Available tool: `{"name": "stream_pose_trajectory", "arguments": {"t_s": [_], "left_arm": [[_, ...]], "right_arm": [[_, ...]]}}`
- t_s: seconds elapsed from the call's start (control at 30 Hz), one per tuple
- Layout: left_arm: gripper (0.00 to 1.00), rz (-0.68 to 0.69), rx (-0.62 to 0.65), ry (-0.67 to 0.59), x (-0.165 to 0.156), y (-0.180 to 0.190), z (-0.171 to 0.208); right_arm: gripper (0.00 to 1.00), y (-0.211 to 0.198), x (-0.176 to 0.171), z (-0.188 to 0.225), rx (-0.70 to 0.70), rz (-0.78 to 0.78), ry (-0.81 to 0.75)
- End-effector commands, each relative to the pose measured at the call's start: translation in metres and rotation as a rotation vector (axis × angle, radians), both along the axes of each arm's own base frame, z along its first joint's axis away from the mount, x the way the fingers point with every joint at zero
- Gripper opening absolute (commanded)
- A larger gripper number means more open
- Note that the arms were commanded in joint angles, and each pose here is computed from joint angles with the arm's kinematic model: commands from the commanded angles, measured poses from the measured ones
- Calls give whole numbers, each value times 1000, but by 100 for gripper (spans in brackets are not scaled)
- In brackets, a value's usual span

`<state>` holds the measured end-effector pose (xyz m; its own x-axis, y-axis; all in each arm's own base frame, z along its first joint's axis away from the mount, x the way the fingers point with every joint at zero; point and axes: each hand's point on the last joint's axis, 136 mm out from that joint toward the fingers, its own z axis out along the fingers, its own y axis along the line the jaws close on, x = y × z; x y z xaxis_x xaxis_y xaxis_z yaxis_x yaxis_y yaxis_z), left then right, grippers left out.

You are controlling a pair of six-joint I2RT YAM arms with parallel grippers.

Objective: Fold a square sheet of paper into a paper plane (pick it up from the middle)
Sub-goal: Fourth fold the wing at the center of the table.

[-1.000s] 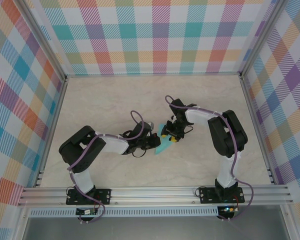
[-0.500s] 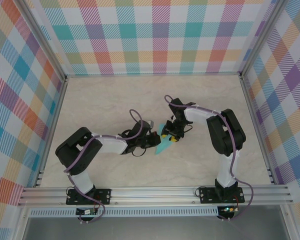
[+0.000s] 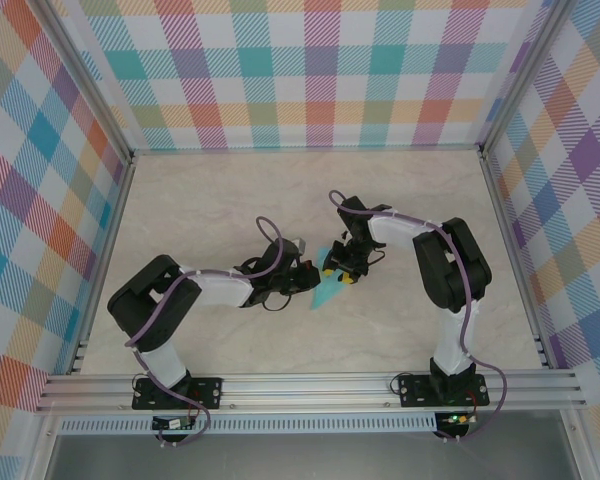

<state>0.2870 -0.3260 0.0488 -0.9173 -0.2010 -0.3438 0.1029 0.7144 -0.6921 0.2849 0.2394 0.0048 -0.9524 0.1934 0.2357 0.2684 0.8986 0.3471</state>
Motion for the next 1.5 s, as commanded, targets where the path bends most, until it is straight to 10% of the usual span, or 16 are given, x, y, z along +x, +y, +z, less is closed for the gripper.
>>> {"name": "stream_pose_trajectory", "arguments": {"t_s": [0.0,1.47], "left_arm": [[0,5,-15,-1,7,-3,5],[0,-4,87,50,6,3,-22]], "right_arm": [[43,-50,-44,-80,-280,39,142],[36,-63,-51,-88,-360,29,182]]}}
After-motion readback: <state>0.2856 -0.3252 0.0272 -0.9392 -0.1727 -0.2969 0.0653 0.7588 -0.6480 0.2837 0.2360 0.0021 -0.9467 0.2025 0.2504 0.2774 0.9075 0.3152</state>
